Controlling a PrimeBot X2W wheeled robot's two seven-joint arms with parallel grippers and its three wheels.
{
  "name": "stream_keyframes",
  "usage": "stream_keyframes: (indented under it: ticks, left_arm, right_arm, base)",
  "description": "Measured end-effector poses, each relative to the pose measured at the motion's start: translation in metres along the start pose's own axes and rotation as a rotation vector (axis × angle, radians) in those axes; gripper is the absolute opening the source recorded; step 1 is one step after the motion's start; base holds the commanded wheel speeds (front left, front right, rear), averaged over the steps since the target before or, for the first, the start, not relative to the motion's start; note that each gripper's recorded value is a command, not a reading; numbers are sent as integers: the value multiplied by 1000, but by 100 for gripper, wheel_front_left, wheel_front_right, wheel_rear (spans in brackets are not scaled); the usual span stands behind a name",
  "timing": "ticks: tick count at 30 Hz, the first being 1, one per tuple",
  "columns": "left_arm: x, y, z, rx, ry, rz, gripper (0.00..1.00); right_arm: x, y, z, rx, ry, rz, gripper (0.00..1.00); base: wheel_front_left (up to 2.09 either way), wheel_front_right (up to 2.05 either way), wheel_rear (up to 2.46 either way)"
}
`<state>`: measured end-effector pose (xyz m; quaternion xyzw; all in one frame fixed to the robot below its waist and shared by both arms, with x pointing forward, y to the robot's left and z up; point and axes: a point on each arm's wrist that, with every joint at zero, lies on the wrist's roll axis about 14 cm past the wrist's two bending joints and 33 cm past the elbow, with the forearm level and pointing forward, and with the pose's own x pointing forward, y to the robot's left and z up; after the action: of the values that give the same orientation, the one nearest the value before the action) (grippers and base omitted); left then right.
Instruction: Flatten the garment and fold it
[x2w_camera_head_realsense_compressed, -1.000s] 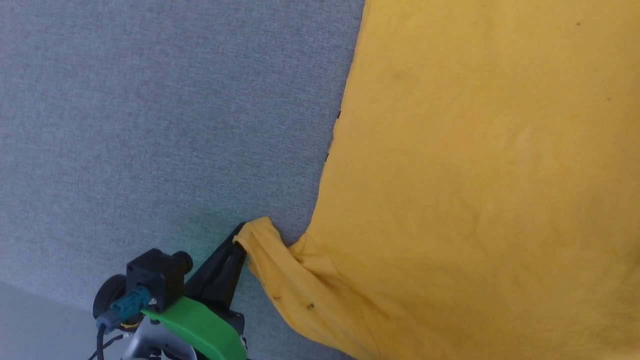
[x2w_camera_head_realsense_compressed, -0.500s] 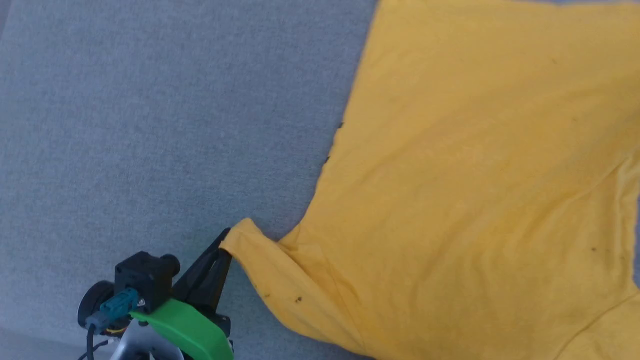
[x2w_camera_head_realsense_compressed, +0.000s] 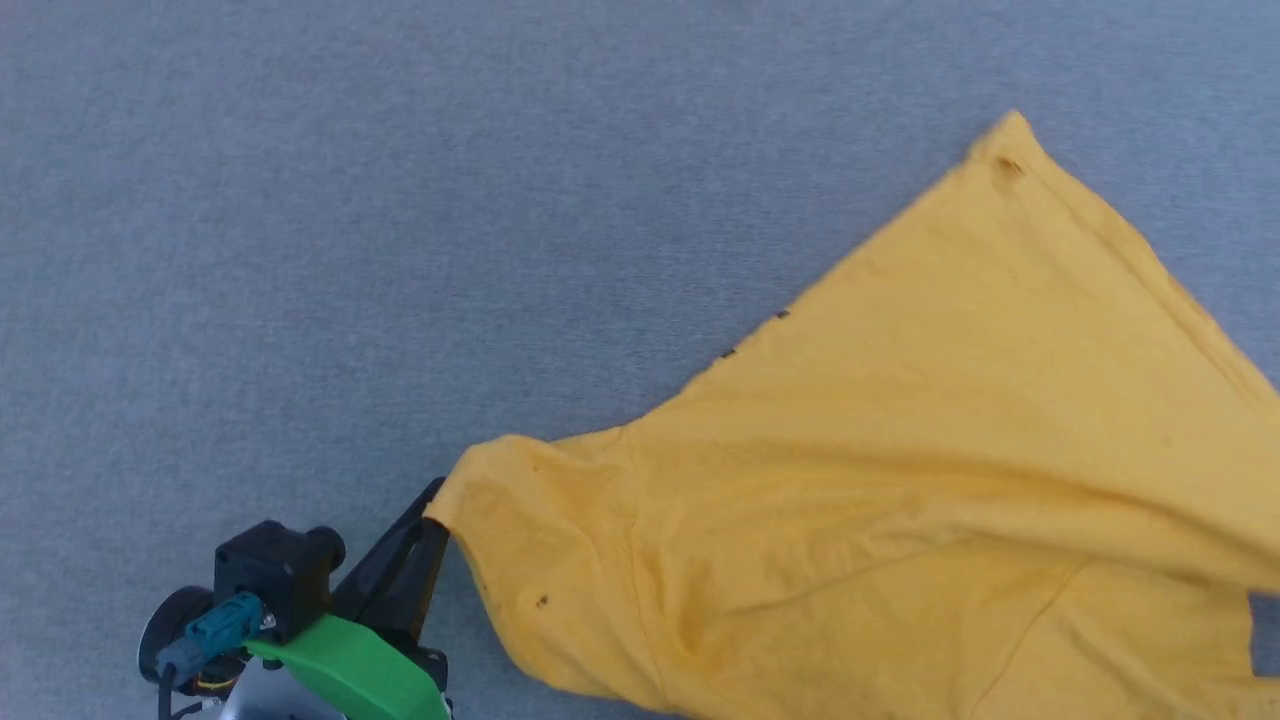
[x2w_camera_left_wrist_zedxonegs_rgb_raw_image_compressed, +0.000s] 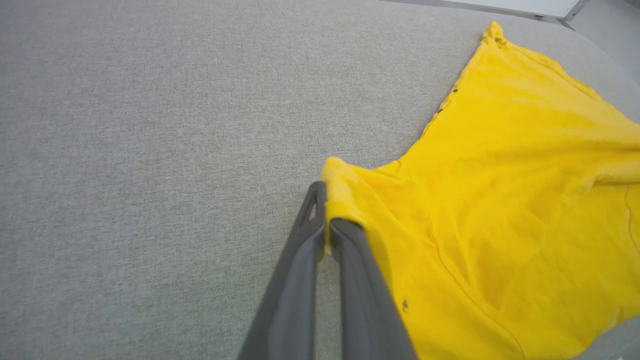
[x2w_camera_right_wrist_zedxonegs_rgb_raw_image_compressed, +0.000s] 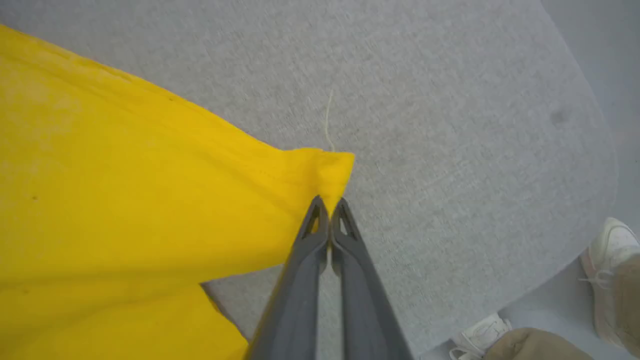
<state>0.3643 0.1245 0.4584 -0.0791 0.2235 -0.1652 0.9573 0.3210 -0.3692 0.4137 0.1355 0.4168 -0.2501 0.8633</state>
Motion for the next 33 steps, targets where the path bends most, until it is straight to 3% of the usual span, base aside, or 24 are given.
stream_keyframes:
  ticks: [4, 8, 9, 10, 14, 22, 26, 33]
  left_arm:
    - [1, -6, 5, 6, -15, -19, 0]
    - [-1, -10, 6, 2, -19, -28, 0]
    - [-2, -11, 7, 3, -22, -30, 0]
    - [-2, -11, 8, 5, -26, -31, 0]
    - [-6, -14, 13, 8, -44, -35, 0]
    - [-12, -14, 16, -6, -63, -25, 0]
    - [-8, -13, 9, -25, -42, -24, 0]
    - [6, -6, 2, -39, -24, -16, 0]
  right_arm:
    - [-13, -26, -46, 26, 108, -50, 0]
    - [-9, -24, -65, 67, 121, -12, 0]
    - [-8, -21, -65, 69, 110, 2, 11]
    - [-8, -18, -62, 70, 85, 12, 100]
    - [-15, 12, -25, 16, -61, 95, 100]
    - [-65, 108, 108, -208, -404, 311, 100]
    - [-55, 158, 127, -294, -415, 383, 100]
    - [11, 214, 114, -439, -246, 381, 100]
  base:
    - [0, 0, 0]
    - [0, 0, 0]
    - [0, 0, 0]
    - [0, 0, 0]
    - [0, 0, 0]
    - [0, 0, 0]
    - [0, 0, 0]
    - [0, 0, 0]
